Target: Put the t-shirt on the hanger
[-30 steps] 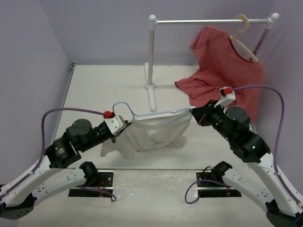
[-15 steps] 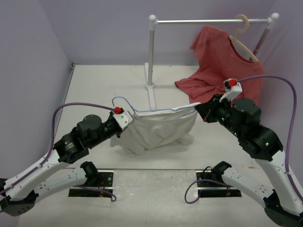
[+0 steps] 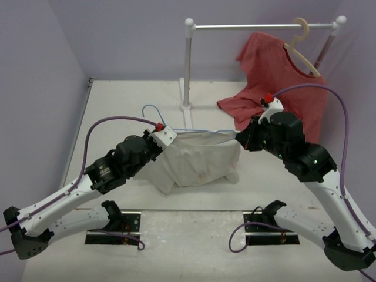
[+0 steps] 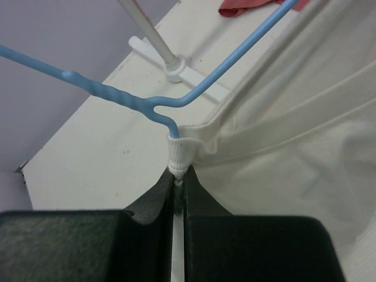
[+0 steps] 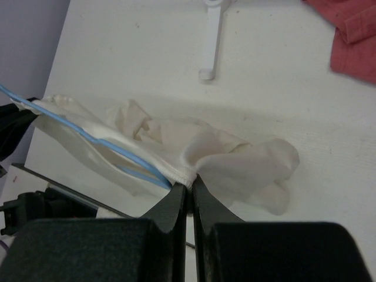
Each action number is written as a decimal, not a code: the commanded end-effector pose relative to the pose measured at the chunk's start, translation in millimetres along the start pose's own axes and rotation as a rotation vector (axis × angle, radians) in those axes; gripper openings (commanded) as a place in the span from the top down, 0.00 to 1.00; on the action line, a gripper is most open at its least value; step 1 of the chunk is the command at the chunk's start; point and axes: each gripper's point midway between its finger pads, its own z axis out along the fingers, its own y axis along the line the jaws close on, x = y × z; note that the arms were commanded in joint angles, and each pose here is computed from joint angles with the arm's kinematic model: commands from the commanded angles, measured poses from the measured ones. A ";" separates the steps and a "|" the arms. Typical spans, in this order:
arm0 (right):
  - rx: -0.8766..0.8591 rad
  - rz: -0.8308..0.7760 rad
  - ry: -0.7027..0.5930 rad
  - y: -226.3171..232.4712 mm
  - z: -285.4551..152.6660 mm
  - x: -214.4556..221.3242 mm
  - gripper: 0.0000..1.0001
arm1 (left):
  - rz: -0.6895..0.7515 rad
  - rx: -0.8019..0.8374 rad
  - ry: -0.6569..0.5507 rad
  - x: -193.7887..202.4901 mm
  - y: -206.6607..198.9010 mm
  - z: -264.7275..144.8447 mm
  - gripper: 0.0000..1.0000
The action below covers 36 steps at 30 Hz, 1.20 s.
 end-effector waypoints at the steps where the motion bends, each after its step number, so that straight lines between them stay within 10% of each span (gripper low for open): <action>1: 0.046 0.044 -0.072 -14.5 -13.8 -1.9 1.00 | -0.121 -0.283 -0.079 -21.9 53.4 -13.1 1.00; 28: -0.196 0.154 -0.204 53.5 -40.5 -81.2 1.00 | -0.019 -0.247 -0.039 10.1 16.9 21.7 1.00; 36: 0.084 0.079 -0.138 10.7 9.7 -79.1 1.00 | 0.019 -0.205 0.005 11.8 7.8 30.9 1.00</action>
